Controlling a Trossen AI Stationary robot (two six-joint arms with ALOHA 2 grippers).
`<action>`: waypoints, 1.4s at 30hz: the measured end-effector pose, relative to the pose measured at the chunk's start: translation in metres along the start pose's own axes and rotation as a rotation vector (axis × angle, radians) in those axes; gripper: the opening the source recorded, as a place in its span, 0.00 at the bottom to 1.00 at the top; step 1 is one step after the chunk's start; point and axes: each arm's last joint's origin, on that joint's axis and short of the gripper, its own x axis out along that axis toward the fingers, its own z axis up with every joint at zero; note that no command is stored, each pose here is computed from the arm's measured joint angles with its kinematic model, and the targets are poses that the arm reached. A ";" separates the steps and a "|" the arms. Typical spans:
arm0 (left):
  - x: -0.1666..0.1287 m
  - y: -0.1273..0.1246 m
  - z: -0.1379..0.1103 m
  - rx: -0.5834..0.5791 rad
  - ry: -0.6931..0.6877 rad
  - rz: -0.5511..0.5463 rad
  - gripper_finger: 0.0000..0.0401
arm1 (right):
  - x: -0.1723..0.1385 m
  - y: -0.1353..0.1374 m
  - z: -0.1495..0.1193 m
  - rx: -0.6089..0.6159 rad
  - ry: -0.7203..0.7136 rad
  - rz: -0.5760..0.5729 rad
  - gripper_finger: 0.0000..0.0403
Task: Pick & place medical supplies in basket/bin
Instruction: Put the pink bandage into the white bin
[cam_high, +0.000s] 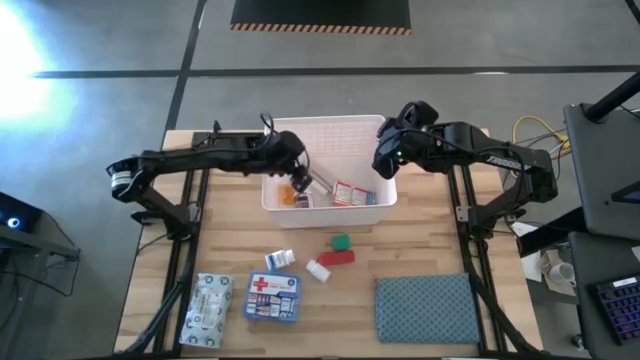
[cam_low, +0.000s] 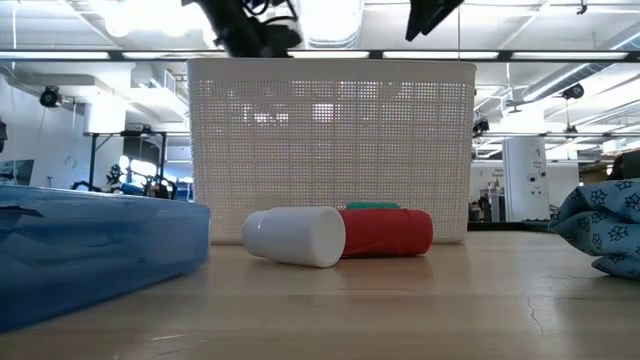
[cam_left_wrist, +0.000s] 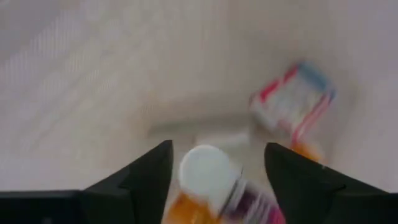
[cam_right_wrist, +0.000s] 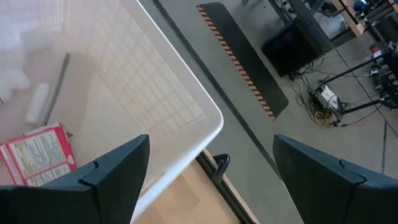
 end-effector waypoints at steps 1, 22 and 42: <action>-0.002 0.001 -0.002 0.013 0.040 0.013 0.61 | 0.000 0.000 -0.001 0.001 0.007 -0.001 0.82; -0.103 -0.110 -0.149 0.196 0.346 -0.146 0.74 | 0.000 0.002 0.002 0.001 -0.008 0.039 0.82; -0.030 -0.121 -0.205 0.324 0.215 -0.137 0.75 | -0.016 0.010 -0.023 -0.118 0.168 0.242 0.82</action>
